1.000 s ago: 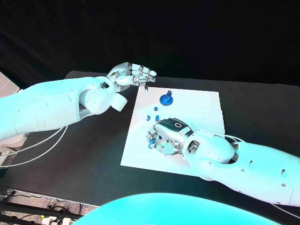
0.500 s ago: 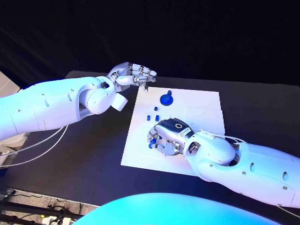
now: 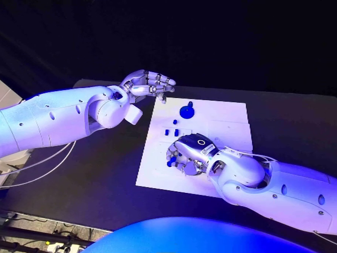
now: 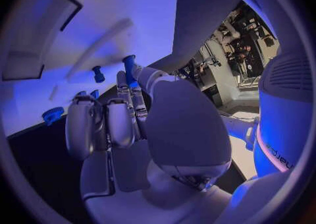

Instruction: Assemble the parts on the task board

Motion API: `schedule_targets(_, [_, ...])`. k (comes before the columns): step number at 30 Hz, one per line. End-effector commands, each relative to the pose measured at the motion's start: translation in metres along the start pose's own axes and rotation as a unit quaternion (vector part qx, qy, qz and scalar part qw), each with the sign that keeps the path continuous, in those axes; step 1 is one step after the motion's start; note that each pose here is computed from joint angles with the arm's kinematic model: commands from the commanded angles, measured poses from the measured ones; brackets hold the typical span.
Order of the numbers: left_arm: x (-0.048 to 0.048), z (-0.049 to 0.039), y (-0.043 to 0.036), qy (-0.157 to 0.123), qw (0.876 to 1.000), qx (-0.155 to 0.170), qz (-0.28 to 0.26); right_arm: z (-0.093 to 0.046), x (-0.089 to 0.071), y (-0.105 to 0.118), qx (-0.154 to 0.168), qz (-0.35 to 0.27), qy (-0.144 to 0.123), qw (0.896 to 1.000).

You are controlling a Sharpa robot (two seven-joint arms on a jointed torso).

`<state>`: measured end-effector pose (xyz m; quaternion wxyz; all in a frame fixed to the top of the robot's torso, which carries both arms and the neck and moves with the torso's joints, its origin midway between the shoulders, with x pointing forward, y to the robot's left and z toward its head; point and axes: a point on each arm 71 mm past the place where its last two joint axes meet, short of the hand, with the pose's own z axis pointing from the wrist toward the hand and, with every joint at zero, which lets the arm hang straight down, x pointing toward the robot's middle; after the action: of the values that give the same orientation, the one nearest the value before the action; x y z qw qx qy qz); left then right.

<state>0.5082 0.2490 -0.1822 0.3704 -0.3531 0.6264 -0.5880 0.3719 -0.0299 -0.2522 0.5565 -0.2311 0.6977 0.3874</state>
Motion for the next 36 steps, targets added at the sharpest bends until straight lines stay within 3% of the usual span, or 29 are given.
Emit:
schedule_targets(1, [0.0018,0.0004,-0.0011,0.008,1.000,0.003,-0.006,-0.0006,0.0007,-0.0004,0.004,-0.011,0.005,1.000])
schedule_targets(13, [0.0018,0.0003,-0.0011,0.008,1.000,0.003,-0.006,0.0012,0.0024,0.0020,0.001,-0.013,0.016,1.000])
schedule_targets(22, [0.0020,0.0004,-0.0010,0.008,1.000,0.002,-0.006,0.0037,0.0042,0.0048,-0.014,0.023,0.026,0.999])
schedule_targets(36, [0.0018,0.0006,-0.0006,0.009,1.000,0.000,-0.006,0.0034,0.0029,0.0002,-0.009,0.033,0.014,0.999])
